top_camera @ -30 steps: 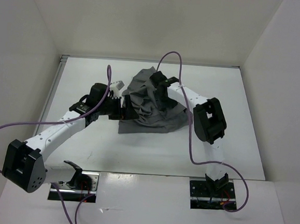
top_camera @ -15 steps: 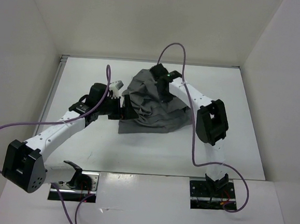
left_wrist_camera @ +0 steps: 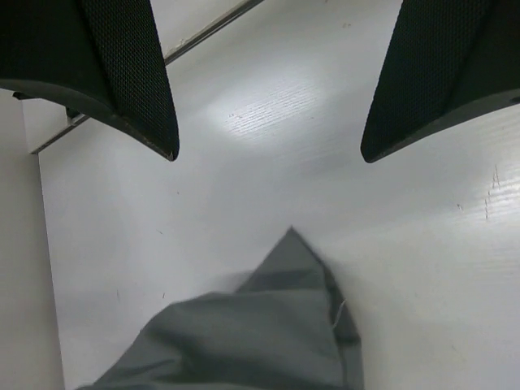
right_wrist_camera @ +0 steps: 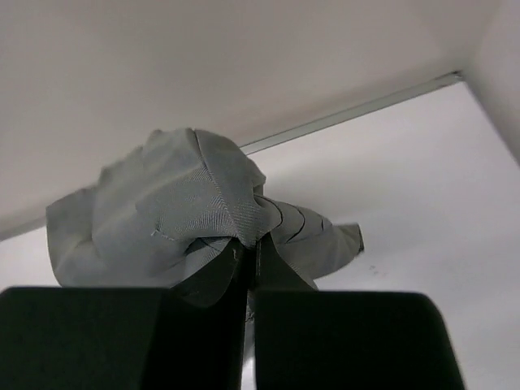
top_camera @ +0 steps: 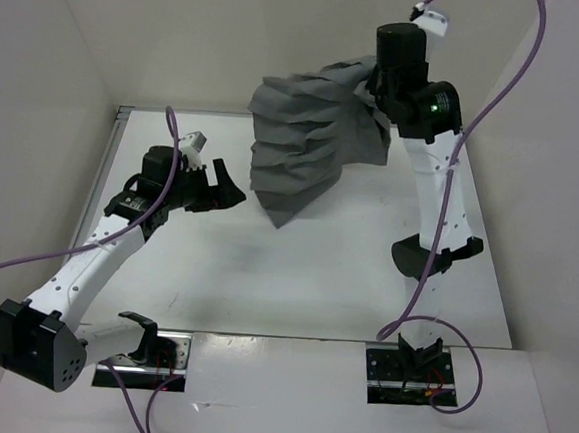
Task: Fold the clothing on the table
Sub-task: Flatten the skirt out
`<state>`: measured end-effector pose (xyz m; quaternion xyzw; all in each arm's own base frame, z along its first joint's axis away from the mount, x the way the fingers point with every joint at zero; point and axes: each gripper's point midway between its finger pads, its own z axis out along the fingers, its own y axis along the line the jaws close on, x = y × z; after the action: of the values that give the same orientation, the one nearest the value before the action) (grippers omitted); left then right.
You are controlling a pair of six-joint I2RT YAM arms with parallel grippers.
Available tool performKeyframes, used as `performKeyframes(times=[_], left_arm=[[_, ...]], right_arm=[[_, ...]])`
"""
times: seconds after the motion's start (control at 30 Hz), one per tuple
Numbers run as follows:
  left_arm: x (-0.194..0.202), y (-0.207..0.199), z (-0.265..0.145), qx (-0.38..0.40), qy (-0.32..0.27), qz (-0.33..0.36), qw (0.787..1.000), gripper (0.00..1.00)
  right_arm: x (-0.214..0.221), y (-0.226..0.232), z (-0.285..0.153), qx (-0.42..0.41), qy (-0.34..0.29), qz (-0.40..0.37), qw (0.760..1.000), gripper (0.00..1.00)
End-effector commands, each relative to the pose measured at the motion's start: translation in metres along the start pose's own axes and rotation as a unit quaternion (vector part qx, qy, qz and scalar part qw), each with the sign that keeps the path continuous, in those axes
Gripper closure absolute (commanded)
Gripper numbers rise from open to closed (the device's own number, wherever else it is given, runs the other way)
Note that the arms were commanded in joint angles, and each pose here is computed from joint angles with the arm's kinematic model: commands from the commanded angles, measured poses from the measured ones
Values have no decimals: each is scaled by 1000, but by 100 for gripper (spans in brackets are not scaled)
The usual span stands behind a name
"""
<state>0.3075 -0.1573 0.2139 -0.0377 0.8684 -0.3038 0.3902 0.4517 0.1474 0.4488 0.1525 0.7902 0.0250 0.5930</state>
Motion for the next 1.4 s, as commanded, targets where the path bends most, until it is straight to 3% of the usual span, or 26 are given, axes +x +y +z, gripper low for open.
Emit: performKeyframes(times=[0.0, 0.1, 0.27, 0.37, 0.47, 0.57, 0.67, 0.77, 0.87, 0.97, 1.1, 1.2, 1.37], left_arm=[[-23, -14, -10, 20, -33, 29, 999, 1], [-3, -13, -2, 41, -10, 4, 999, 1], [9, -10, 0, 50, 7, -8, 999, 1], [9, -6, 0, 45, 9, -12, 999, 1], [11, -5, 0, 42, 12, -14, 999, 1], [12, -1, -3, 37, 12, -18, 999, 1], [9, 1, -5, 36, 6, -19, 999, 1], [9, 3, -10, 34, 1, -16, 999, 1], [11, 7, -12, 29, 2, -20, 999, 1], [13, 11, -13, 23, 2, -24, 999, 1], [18, 16, -14, 18, 4, -29, 999, 1], [21, 19, -13, 16, 8, -31, 999, 1], [20, 17, -18, 21, 0, -29, 999, 1]], right_arm=[[-2, -39, -3, 90, -11, 2, 996, 100], [19, -35, 8, 84, 21, -31, 996, 100], [117, 39, 25, -32, 143, -121, 982, 100], [198, 93, 27, -108, 220, -179, 953, 100], [236, 140, 6, -222, 277, -171, 919, 100], [227, 180, -13, -315, 267, -145, 899, 100], [162, 196, -26, -395, 212, -80, 890, 100], [64, 183, -40, -451, 118, -6, 884, 100], [6, 149, -42, -439, 66, 42, 895, 100], [-8, 122, -26, -392, 57, 61, 916, 99], [53, 83, 26, -297, 159, 60, 939, 98], [121, 63, 54, -227, 261, 42, 937, 98], [149, 36, 53, -140, 298, 24, 944, 99]])
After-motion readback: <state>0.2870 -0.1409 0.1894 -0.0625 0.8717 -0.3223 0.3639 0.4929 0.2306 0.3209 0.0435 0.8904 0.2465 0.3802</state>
